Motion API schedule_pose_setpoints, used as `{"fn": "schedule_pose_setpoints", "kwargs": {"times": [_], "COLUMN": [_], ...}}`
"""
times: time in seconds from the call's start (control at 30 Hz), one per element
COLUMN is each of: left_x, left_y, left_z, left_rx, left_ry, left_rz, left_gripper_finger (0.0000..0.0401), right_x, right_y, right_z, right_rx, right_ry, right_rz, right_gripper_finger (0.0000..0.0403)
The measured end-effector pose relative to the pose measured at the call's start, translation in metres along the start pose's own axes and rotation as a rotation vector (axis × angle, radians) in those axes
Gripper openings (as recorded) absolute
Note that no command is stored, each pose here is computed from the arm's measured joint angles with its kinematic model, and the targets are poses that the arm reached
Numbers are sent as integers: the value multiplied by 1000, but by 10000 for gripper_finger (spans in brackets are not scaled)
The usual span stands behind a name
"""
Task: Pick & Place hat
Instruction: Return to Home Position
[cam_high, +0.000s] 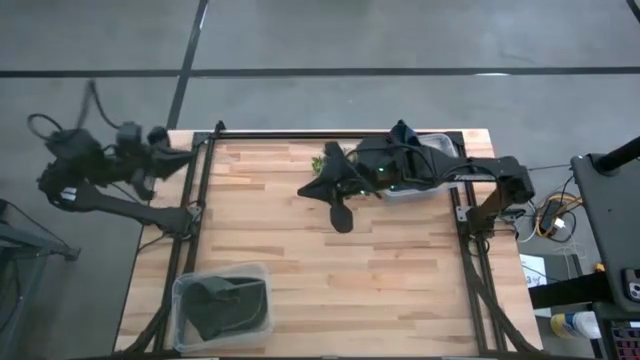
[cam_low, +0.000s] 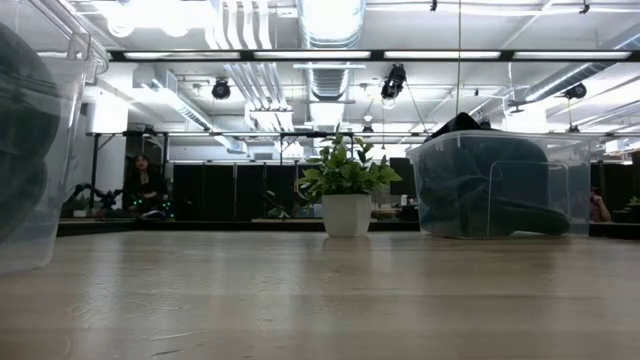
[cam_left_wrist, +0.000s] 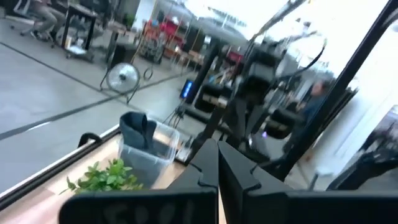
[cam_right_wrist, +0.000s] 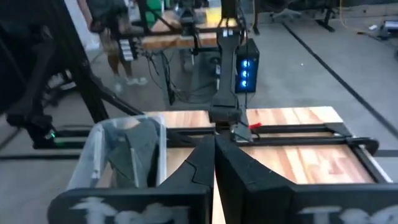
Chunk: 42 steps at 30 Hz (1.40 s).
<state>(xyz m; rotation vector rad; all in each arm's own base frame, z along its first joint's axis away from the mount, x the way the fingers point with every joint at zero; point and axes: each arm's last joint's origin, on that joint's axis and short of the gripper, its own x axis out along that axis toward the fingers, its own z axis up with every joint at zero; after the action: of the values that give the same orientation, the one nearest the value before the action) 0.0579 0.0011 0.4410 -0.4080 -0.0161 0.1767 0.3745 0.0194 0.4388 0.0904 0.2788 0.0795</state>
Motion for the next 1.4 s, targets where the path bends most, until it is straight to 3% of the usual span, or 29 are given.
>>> {"fn": "schedule_pose_setpoints", "kwargs": {"times": [0.17, 0.3, 0.4, 0.43, 0.53, 0.6, 0.67, 0.8, 0.97, 1.07, 1.23, 1.4], "left_x": [-9, -15, -15, -14, -7, -3, 0, 10, 16, 22, 26, 28], "left_y": [14, 24, 30, 31, 36, 38, 39, 39, 42, 47, 53, 59], "left_z": [-26, -41, -52, -57, -74, -81, -86, -95, -108, -130, -153, -171], "left_rx": [20, 98, 114, 136, 168, 153, 168, 234, 245, 237, 215, 259], "left_ry": [76, 96, 105, 116, 166, 165, 148, 34, -132, -88, -105, -69], "left_rz": [19, 86, 95, 97, 116, 120, 109, 34, -42, -99, -203, -210], "left_gripper_finger": [0, 0, 0, 0, 0, 0, 0, 0, 0, 0, 0, 0], "right_x": [-9, -25, -37, -41, -55, -65, -71, -74, -80, -83, -92, -104], "right_y": [-6, -8, -12, -14, -23, -25, -26, -27, -27, -28, -28, -28], "right_z": [-31, -57, -77, -85, -114, -131, -143, -168, -194, -208, -229, -239], "right_rx": [122, 240, 311, 284, 17, -38, -6, 92, -2, 45, 14, -5], "right_ry": [-37, 18, 38, 45, 178, 253, 227, 32, -169, -268, -267, -277], "right_rz": [-27, -61, -169, -231, -428, -470, -472, -446, -339, -322, -286, -267], "right_gripper_finger": [8, 8, 8, 8, 8, 8, 8, 9, 9, 9, 9, 9]}}
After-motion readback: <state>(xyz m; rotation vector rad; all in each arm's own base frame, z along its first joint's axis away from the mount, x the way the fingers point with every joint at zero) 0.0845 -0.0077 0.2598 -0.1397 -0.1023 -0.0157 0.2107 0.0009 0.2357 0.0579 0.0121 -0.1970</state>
